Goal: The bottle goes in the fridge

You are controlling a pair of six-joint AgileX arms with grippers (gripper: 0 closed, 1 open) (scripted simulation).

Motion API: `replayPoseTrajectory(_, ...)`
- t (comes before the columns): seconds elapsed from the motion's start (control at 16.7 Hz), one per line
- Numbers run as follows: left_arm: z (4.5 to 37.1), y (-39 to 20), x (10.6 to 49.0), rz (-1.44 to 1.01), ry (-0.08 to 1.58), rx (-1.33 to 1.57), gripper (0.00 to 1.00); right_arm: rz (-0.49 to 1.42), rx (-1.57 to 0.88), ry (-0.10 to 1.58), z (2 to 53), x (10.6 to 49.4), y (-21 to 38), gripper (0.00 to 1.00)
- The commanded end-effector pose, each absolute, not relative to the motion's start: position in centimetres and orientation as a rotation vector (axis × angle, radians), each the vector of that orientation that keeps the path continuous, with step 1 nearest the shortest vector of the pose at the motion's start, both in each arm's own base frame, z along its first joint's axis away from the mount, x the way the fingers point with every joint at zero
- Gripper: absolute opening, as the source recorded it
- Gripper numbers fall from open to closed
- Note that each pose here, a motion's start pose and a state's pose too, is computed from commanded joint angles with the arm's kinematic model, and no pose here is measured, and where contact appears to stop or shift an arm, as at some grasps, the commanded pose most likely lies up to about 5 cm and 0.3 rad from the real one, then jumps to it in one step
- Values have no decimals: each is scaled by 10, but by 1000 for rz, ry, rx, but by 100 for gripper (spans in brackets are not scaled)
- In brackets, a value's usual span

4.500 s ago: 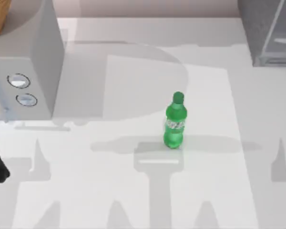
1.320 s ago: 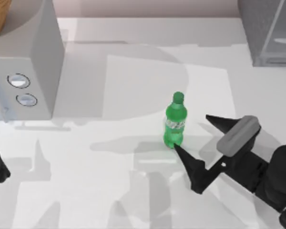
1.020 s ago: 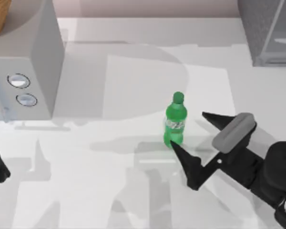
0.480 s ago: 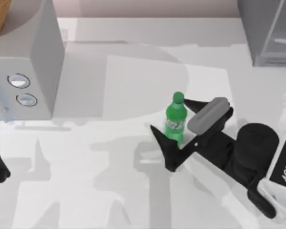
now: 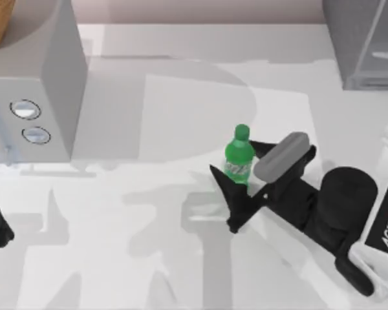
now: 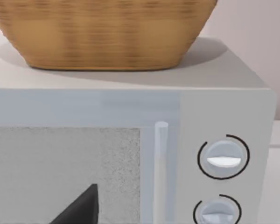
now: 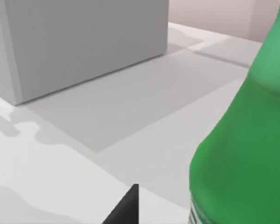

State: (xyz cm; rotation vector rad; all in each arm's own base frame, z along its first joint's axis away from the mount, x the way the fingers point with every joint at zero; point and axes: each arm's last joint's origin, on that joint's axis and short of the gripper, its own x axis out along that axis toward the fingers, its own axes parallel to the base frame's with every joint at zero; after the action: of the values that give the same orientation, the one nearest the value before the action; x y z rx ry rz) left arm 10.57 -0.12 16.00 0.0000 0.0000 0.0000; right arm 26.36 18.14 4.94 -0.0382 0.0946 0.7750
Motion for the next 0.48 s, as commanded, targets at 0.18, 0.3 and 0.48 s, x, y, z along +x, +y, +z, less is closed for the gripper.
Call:
replayPoseTrajectory(0.18, 160, -1, 106, 0, 0, 0, 100, 775, -38, 95, 49, 264, 181, 33)
replayPoseTrajectory(0.3, 160, -1, 106, 0, 0, 0, 100, 775, -38, 95, 49, 264, 181, 18)
replayPoseTrajectory(0.48, 160, -1, 106, 0, 0, 0, 100, 775, -38, 95, 49, 264, 181, 1)
